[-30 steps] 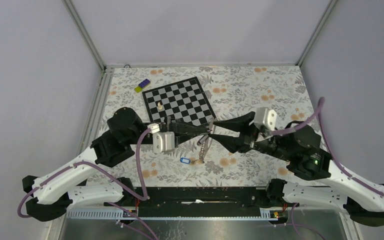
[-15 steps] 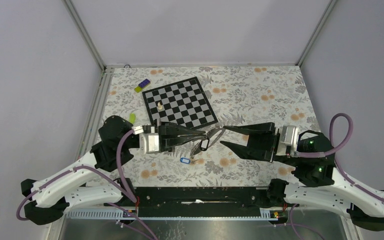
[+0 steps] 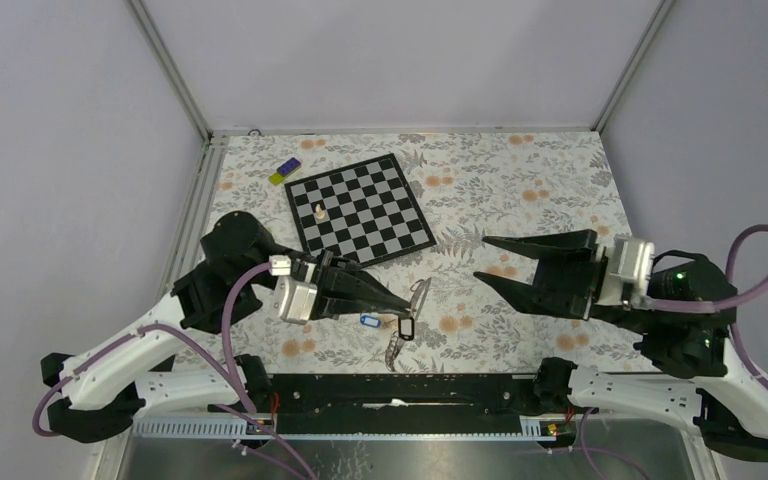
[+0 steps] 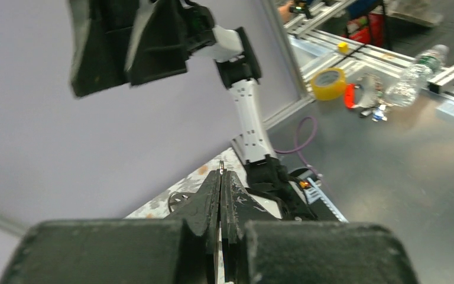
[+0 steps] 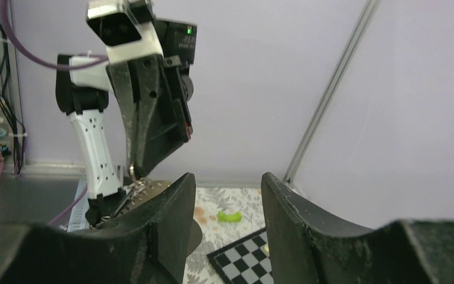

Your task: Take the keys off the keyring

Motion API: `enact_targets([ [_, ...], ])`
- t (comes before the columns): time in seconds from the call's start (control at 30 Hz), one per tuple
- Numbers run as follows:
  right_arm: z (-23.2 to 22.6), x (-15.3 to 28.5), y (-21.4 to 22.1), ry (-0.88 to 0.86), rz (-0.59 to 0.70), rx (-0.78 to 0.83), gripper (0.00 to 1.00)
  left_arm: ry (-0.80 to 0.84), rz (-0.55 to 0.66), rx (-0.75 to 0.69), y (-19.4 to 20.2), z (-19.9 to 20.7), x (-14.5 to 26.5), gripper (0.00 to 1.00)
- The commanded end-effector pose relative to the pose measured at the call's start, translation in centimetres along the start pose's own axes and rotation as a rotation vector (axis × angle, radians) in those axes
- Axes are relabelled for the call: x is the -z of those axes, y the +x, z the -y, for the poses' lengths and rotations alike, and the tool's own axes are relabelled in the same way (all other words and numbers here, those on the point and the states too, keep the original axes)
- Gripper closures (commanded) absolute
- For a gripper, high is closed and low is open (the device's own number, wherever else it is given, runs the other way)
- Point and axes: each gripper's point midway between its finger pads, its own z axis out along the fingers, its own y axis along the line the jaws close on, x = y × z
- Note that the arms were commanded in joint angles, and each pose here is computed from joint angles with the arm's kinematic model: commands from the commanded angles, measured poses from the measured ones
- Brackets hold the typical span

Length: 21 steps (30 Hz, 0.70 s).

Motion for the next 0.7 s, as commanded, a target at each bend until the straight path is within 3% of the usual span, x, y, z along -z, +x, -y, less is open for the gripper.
enact_targets([
  [0.0, -0.3, -1.3, 5.2, -0.01, -0.199, -0.031, 0.48, 0.212, 0.023, -0.019, -1.6, 2.9, 0.0, 1.0],
  [0.27, -0.4, -2.5, 8.5, -0.022, -0.286, 0.01, 0.47, 0.364, 0.045, 0.057, -1.8, 4.9, -0.1, 1.0],
  [0.67, -5.2, -1.9, 9.0, -0.268, -0.323, -0.107, 0.43, 0.254, 0.004, -0.028, -1.0, 3.5, 0.1, 1.0],
])
